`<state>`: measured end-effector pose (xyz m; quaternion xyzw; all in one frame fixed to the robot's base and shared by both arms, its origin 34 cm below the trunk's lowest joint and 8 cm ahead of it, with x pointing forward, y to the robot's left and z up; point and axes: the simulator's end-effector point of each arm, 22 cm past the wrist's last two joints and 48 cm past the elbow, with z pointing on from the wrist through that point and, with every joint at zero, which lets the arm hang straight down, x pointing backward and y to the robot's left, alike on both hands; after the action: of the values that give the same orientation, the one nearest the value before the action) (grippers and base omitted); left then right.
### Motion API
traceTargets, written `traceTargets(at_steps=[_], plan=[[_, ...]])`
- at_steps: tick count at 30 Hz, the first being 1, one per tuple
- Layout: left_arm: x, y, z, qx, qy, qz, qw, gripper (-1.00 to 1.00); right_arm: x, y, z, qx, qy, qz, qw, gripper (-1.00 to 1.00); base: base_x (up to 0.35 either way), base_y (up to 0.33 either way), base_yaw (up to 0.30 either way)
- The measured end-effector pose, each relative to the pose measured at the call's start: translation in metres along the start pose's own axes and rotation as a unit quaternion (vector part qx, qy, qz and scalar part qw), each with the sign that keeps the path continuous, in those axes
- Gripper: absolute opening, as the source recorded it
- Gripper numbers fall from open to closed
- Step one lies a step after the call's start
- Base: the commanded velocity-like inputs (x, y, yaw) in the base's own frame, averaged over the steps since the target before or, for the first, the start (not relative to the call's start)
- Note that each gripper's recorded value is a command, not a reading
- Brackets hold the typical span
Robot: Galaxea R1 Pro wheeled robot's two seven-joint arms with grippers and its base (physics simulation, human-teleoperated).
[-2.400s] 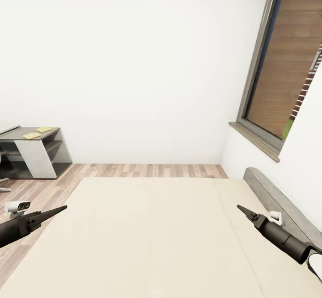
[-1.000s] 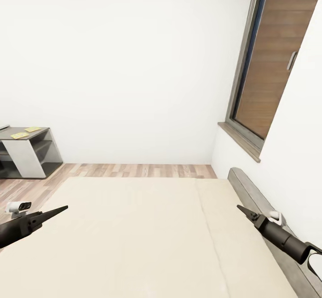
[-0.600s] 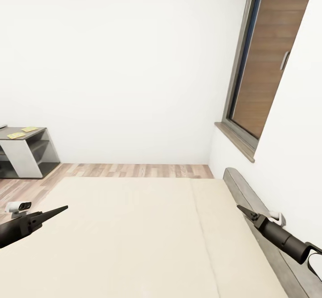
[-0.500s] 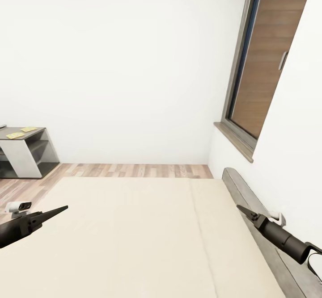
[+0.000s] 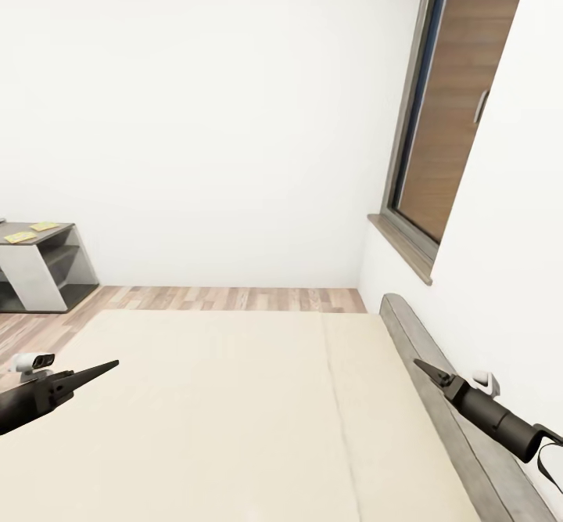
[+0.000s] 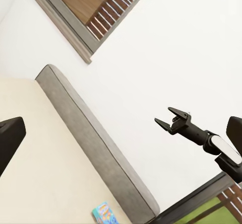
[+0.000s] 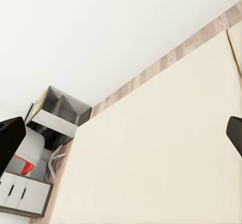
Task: Put all the toys in the child's room - the three board games (two on the bed and one on the table), the two jigsaw puzzles on the table, and the tennis ball on the table - inside the toy box on the table in the child's room.
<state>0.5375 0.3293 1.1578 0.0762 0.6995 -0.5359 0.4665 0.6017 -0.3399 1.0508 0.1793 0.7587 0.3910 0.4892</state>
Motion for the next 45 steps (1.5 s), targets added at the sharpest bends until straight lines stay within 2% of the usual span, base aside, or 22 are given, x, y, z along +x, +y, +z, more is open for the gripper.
traceTargets(at_steps=[18,22,26,29,32,34,36,37,40,45], plan=[[0.000,0.000,0.000,0.000,0.000,0.000,1.0000,1.00,0.002,-0.005,0.001,0.014,0.004,-0.004,0.9999,1.00,0.000,-0.007,0.000],[0.001,0.000,0.001,0.001,0.000,-0.001,1.0000,1.00,0.007,-0.015,0.004,0.038,0.010,-0.020,0.9990,1.00,0.000,0.000,0.000],[0.002,0.000,0.002,0.003,0.000,-0.002,1.0000,1.00,0.008,-0.023,0.019,0.079,0.011,-0.042,0.9960,1.00,0.000,0.000,0.000],[0.002,-0.001,0.003,0.003,0.000,-0.002,1.0000,1.00,0.013,-0.026,0.030,0.104,0.021,-0.045,0.9933,1.00,0.000,0.000,0.000],[0.002,-0.001,0.003,0.003,0.000,-0.002,1.0000,1.00,0.033,-0.030,0.046,0.144,0.055,-0.047,0.9869,1.00,0.000,0.000,0.000],[0.002,-0.001,0.003,0.003,0.000,-0.002,1.0000,1.00,0.048,-0.035,0.057,0.183,0.083,-0.057,0.9780,1.00,0.000,0.000,0.000],[0.002,-0.001,0.003,0.003,0.000,-0.002,1.0000,1.00,0.061,-0.045,0.066,0.226,0.105,-0.067,0.9660,1.00,0.000,0.000,0.000],[0.002,-0.001,0.003,0.003,0.000,-0.002,1.0000,1.00,0.069,-0.053,0.071,0.254,0.117,-0.072,0.9574,1.00,0.000,0.000,0.000],[0.002,-0.001,0.003,0.003,0.000,-0.002,1.0000,1.00,0.083,-0.063,0.079,0.295,0.136,-0.077,0.9428,1.00,0.000,0.000,0.000],[0.002,-0.001,0.003,0.003,0.000,-0.002,1.0000,1.00,0.092,-0.062,0.090,0.317,0.148,-0.081,0.9333,1.00,0.000,0.000,0.000]])
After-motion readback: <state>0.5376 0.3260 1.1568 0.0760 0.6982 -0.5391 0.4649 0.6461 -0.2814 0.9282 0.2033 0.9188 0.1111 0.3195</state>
